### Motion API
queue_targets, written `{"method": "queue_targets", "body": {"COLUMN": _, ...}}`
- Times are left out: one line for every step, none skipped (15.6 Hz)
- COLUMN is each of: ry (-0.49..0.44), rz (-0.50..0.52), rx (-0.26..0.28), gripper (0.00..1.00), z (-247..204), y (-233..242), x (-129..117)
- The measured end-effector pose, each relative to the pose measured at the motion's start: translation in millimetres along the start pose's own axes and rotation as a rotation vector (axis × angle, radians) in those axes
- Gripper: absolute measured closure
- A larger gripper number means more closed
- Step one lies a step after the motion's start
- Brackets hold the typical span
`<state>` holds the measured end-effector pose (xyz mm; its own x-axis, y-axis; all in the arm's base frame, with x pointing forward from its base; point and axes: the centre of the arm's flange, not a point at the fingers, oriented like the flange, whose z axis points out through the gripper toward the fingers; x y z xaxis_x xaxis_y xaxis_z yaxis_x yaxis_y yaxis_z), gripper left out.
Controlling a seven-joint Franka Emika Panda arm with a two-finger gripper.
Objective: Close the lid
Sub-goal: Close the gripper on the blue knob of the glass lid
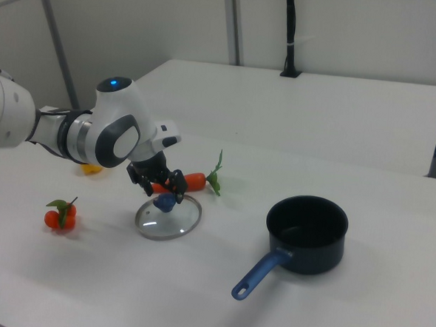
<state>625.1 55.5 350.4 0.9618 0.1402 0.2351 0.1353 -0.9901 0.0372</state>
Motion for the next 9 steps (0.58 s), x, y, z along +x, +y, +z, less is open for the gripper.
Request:
{"method": "queue_targets", "body": {"ry": 0.002, "rz": 0.003, "rx": 0.003, "gripper": 0.05, "z": -0.8, "y": -0.3, "x": 0.8}}
{"method": "queue_targets", "body": {"ry": 0.003, "rz": 0.004, "rx": 0.004, "gripper": 0.08, "z": -1.0, "y": -0.6, "x": 1.0}}
{"method": "queue_targets", "body": {"ry": 0.002, "rz": 0.005, "rx": 0.005, "gripper": 0.18, "z": -0.9, "y": -0.9, "x": 0.9}}
{"method": "queue_targets", "body": {"ry": 0.002, "rz": 0.005, "rx": 0.006, "gripper": 0.19, "z": -0.7, "y": -1.0, "x": 0.8}}
{"method": "queue_targets", "body": {"ry": 0.002, "rz": 0.008, "rx": 0.006, "gripper": 0.19, "z": -0.5, "y": -1.0, "x": 0.7}}
{"method": "queue_targets", "body": {"ry": 0.000, "rz": 0.012, "rx": 0.006, "gripper": 0.18, "z": -0.2, "y": -0.5, "x": 0.4}}
{"method": "queue_targets", "body": {"ry": -0.003, "rz": 0.017, "rx": 0.006, "gripper": 0.18, "z": 0.2, "y": 0.4, "x": 0.1}}
{"method": "queue_targets", "body": {"ry": -0.004, "rz": 0.021, "rx": 0.006, "gripper": 0.15, "z": 0.4, "y": 1.7, "x": -0.2}}
{"method": "queue_targets", "body": {"ry": -0.005, "rz": 0.028, "rx": 0.005, "gripper": 0.13, "z": 0.7, "y": 2.7, "x": -0.4}}
